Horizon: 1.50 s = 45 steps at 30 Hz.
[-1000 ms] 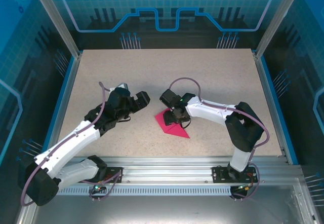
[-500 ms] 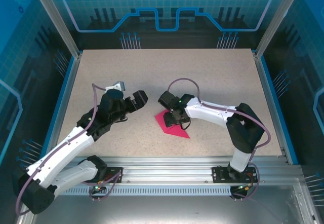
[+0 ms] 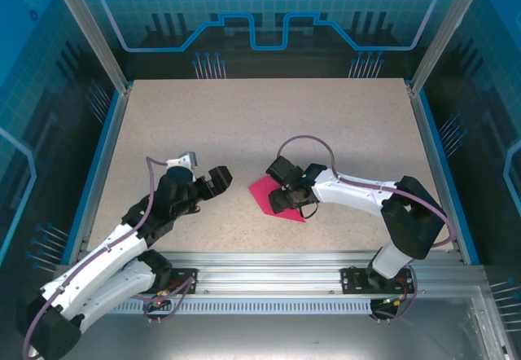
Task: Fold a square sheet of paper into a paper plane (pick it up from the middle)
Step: Fold the wing for the fifth time at the center of the table.
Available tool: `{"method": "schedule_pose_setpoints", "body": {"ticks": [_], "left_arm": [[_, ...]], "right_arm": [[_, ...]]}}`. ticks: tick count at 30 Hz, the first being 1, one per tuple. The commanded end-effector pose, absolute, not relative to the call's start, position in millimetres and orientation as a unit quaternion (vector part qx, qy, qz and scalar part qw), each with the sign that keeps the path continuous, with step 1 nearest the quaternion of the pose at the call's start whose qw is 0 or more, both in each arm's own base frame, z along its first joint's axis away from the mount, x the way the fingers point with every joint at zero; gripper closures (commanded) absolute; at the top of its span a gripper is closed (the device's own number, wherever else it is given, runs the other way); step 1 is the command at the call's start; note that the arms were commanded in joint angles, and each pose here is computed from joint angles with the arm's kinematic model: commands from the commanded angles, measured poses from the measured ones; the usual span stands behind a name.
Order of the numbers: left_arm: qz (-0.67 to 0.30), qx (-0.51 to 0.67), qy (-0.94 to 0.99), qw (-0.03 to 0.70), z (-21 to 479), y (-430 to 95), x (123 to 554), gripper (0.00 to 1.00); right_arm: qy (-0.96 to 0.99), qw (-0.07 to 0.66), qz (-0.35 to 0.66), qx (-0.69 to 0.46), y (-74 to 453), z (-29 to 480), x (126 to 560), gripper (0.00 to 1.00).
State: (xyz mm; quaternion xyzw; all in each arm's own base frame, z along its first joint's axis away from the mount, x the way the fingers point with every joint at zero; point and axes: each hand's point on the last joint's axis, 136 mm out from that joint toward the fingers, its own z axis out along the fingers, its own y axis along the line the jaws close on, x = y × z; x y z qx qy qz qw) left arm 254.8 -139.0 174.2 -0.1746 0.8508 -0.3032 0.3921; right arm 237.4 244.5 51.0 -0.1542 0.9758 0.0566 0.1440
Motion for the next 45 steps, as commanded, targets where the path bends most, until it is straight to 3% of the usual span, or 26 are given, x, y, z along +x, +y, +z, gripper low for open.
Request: {"method": "schedule_pose_setpoints", "body": {"ticks": [1, 5, 9, 31, 37, 45], "left_arm": [[-0.336, -0.195, 0.830, 0.401, 171.7, -139.1, 255.0, 0.01], [-0.356, -0.206, 0.825, 0.387, 148.9, -140.8, 247.5, 0.02], [-0.360, -0.200, 0.832, 0.371, 135.0, -145.4, 244.8, 0.02], [-0.340, -0.149, 0.886, 0.278, 89.8, -187.5, 237.5, 0.01], [-0.344, -0.146, 0.886, 0.276, 91.4, -189.5, 233.3, 0.01], [-0.348, -0.133, 0.887, 0.273, 94.5, -200.8, 232.1, 0.01]], "right_arm": [[0.970, 0.126, 0.097, -0.185, 263.0, 36.1, 234.3, 0.35], [0.971, 0.101, 0.123, -0.180, 267.9, 27.9, 233.2, 0.48], [0.970, 0.088, 0.168, -0.155, 268.6, 31.5, 237.1, 0.49], [0.942, 0.112, 0.292, -0.125, 255.9, 83.9, 259.2, 0.32], [0.946, 0.089, 0.293, -0.104, 245.4, 69.3, 264.9, 0.31], [0.946, 0.049, 0.302, -0.107, 236.3, 44.7, 233.0, 0.30]]}}
